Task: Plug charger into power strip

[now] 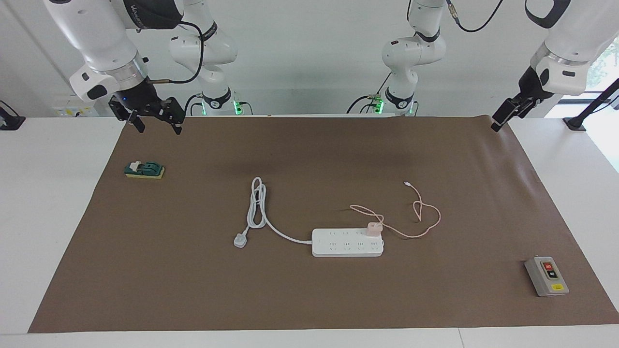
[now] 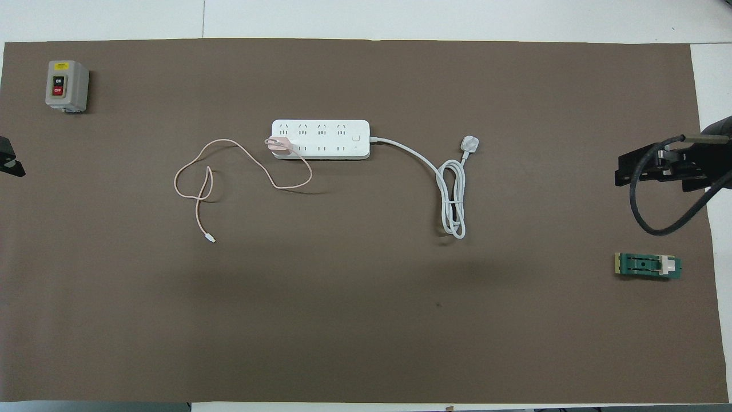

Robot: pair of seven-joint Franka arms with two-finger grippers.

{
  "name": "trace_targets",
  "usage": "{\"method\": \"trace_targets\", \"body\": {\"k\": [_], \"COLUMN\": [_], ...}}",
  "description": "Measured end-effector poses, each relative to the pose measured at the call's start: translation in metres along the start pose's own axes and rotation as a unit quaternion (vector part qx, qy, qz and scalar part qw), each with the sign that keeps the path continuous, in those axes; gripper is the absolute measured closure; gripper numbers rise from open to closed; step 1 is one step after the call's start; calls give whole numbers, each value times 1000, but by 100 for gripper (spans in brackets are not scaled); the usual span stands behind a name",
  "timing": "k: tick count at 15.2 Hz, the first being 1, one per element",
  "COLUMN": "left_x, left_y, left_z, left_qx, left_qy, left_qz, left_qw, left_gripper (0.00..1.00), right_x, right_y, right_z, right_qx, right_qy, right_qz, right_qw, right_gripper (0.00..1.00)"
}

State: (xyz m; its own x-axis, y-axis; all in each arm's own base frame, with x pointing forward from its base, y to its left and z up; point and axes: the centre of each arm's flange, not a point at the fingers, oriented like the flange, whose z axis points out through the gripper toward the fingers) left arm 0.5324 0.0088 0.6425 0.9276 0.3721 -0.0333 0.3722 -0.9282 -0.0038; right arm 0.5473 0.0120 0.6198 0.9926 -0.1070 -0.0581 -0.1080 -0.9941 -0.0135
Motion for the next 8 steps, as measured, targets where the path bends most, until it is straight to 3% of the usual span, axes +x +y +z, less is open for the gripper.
{"method": "trace_targets", "body": {"k": [4, 8], "left_x": [-11, -19], "left_y": [23, 41], "left_z": [10, 11], "left_qx": [-2, -2], "left_qy": [-14, -15], "left_qz": [28, 138], "left_qw": [1000, 990], "left_gripper": [0, 0], "right_x": [0, 0], "right_y": [0, 0], "right_z": [0, 0], "right_qx": [0, 0], "right_qy": [0, 0], "right_qz": [0, 0], "right_qw": [1000, 1000], "right_gripper": [0, 0]}}
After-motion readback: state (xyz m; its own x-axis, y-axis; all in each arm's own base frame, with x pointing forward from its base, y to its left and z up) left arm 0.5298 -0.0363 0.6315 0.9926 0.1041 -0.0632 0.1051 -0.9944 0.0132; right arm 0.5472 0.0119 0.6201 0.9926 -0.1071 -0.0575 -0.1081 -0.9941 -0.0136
